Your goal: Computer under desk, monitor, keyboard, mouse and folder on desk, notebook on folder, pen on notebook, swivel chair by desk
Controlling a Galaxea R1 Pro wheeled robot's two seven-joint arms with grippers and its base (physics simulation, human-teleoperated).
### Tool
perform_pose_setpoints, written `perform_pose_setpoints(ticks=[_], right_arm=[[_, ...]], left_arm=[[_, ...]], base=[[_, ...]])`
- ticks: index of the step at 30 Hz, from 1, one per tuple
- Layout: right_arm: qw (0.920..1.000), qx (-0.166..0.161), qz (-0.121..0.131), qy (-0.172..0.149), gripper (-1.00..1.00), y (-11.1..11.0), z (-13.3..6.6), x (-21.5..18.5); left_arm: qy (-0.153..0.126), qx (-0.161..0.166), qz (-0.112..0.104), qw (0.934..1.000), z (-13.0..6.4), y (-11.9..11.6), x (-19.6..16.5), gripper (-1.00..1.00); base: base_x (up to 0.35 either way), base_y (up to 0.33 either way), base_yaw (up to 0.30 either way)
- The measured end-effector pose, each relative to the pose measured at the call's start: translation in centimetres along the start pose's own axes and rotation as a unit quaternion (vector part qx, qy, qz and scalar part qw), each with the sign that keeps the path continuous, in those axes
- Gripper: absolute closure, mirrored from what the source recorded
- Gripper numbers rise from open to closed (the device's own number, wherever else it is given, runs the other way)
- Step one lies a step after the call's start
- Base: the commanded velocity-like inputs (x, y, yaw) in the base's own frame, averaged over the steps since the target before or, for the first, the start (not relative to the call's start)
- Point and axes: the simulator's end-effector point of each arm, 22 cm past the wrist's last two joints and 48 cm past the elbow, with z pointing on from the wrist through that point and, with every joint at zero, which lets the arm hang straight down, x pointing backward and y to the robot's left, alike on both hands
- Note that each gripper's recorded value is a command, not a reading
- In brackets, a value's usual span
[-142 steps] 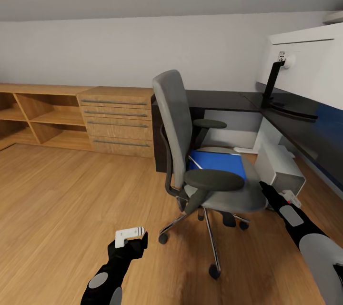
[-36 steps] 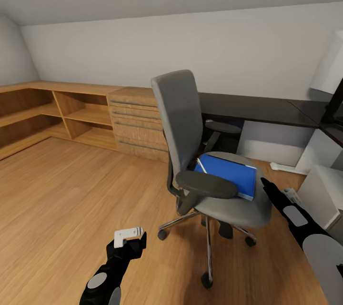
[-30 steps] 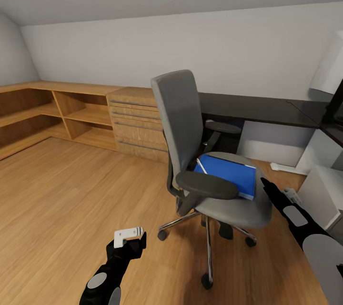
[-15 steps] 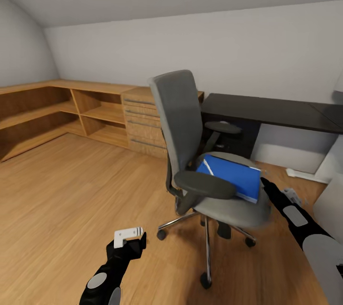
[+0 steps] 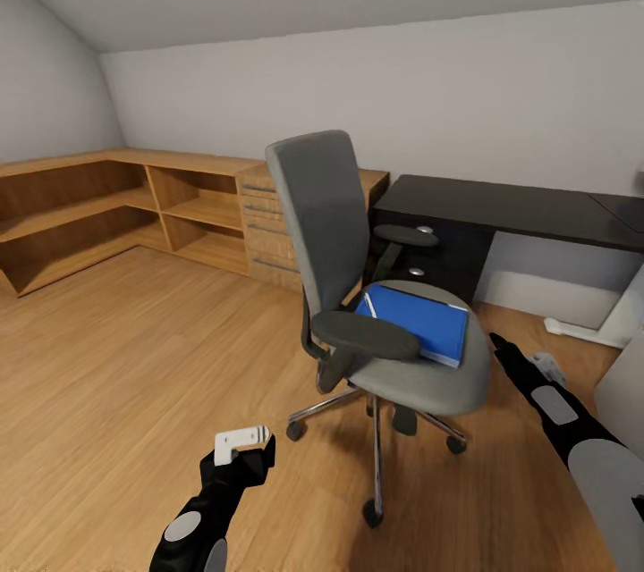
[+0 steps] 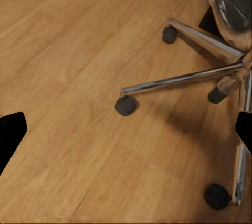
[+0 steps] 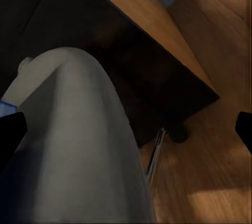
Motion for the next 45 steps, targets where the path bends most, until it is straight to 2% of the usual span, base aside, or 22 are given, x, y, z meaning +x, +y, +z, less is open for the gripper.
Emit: perform_pose_setpoints(ticks=[10,30,45], right_arm=[[1.0000,0.000,0.000,0.000,-1.00,0.03,-0.02,-0.03],[1.0000,0.000,0.000,0.000,-1.00,0.00,-0.02,-0.03],[1.0000,0.000,0.000,0.000,-1.00,0.10,-0.04,0.03]], left_arm=[[0.000,0.000,0.000,1.0000,-0.01,0.00,0.01,-1.00],[-0.001,0.000,0.000,1.0000,-0.03,0.01,-0.05,-1.00],[-0.001,0.000,0.000,1.0000,-0.06,0.00,-0.10,-1.00]], base=[[-0.058,-0.053,0.005],[0.000,0.000,0.211],[0.000,0.000,0.079]])
